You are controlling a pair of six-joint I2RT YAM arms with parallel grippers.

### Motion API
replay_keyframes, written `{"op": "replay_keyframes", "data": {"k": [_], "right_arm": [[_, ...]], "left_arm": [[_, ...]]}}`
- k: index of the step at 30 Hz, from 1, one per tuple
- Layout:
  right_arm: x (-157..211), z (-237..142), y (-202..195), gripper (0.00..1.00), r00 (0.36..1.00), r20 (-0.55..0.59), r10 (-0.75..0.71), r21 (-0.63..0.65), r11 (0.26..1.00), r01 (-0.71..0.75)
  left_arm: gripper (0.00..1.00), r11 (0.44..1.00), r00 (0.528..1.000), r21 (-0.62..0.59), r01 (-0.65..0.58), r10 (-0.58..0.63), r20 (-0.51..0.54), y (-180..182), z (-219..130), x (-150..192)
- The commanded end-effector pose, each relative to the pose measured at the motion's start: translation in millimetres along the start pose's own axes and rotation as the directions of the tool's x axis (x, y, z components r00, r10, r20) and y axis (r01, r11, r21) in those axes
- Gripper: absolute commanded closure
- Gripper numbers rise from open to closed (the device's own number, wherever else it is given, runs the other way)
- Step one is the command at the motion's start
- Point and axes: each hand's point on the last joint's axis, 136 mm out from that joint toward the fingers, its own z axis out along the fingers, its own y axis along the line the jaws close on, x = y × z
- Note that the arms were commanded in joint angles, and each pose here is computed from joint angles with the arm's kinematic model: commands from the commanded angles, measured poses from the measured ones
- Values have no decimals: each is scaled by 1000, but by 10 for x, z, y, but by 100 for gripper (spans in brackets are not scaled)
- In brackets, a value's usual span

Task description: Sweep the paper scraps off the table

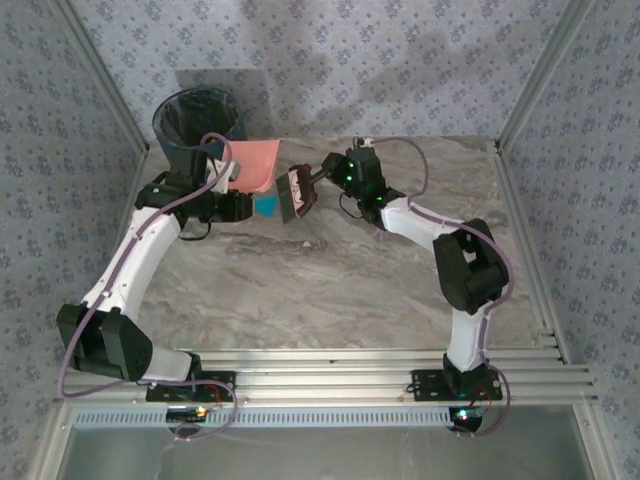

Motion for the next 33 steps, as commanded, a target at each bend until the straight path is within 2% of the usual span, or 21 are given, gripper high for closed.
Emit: {"op": "replay_keyframes", "data": {"k": [1, 10, 15, 20, 26, 33], "right_arm": [[-120, 197, 148, 100, 988, 66, 139, -40, 990, -136], [25, 728, -7, 100, 962, 93, 255, -14, 967, -255], [14, 839, -145, 100, 954, 140, 264, 16, 963, -269], [71, 966, -221, 100, 956, 131, 261, 49, 962, -269], [112, 955, -446, 100, 961, 155, 229, 131, 959, -250], [101, 772, -747, 100, 969, 173, 175, 236, 948, -213]], "left_arm": [[100, 999, 998, -3, -43, 44, 34, -31, -52, -64], [100, 999, 999, -12, -48, 49, 24, -6, -29, -50], [100, 999, 999, -14, -48, 49, 16, 3, -17, -37], [100, 999, 999, -8, -47, 47, 11, -3, -4, -34], [100, 999, 999, -2, -42, 42, 3, -4, 14, -17], [100, 999, 999, 3, -40, 40, -4, -9, 26, -10]]}}
